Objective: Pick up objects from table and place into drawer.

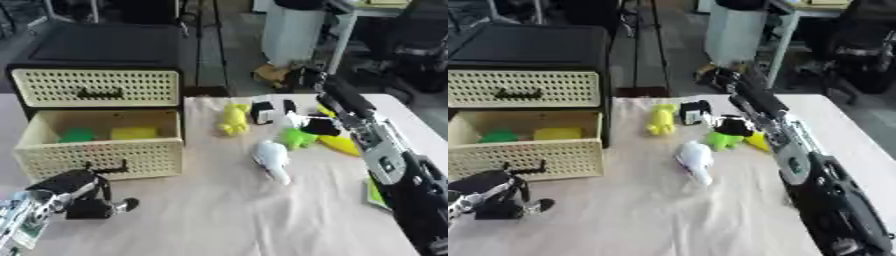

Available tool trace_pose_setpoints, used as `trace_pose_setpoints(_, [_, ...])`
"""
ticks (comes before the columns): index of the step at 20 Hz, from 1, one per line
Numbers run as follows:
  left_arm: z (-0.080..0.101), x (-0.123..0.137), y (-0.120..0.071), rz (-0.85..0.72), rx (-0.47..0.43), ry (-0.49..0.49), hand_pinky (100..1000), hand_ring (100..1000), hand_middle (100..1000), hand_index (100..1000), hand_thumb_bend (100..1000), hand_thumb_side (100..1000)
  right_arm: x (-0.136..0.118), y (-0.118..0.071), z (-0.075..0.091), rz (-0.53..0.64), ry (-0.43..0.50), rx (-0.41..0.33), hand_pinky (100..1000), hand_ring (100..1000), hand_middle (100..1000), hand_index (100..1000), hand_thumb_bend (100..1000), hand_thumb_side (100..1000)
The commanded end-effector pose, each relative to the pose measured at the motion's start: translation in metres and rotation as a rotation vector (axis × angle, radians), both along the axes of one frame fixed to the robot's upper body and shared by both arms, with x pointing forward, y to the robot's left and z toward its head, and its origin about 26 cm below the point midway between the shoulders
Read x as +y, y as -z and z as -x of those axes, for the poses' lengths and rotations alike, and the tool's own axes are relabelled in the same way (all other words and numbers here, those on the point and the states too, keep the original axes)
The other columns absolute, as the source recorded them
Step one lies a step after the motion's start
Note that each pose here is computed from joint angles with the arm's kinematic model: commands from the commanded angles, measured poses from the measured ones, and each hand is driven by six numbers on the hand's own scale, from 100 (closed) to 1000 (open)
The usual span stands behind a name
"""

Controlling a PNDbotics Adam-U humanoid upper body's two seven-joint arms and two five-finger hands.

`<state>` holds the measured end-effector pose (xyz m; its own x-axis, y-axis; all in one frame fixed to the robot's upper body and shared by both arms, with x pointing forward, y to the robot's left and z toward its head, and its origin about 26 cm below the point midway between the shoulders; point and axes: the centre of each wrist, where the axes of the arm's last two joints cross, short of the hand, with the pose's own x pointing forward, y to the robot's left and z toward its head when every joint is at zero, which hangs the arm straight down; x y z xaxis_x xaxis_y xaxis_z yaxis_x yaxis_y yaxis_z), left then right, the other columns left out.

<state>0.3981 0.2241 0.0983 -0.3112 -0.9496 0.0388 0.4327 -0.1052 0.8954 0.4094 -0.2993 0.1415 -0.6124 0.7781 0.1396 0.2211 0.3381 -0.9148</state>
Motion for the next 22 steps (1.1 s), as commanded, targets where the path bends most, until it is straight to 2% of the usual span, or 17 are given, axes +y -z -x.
trace_pose_setpoints(1, [-0.011,0.005,-0.014,0.004,-0.084,-0.047,100,162,316,670,557,1000,-0.001,-0.016,-0.002,-0.001,-0.011,-0.045,663,747,794,812,100,347])
trace_pose_setpoints(13, [-0.041,0.013,-0.03,0.015,-0.256,-0.173,100,153,312,665,549,1000,0.005,-0.019,-0.003,0.001,-0.037,-0.051,663,747,794,812,100,344])
trace_pose_setpoints(22, [-0.055,0.025,-0.029,-0.001,-0.294,-0.264,100,157,315,666,553,1000,0.015,-0.027,-0.007,0.004,-0.072,-0.07,664,747,795,810,100,342])
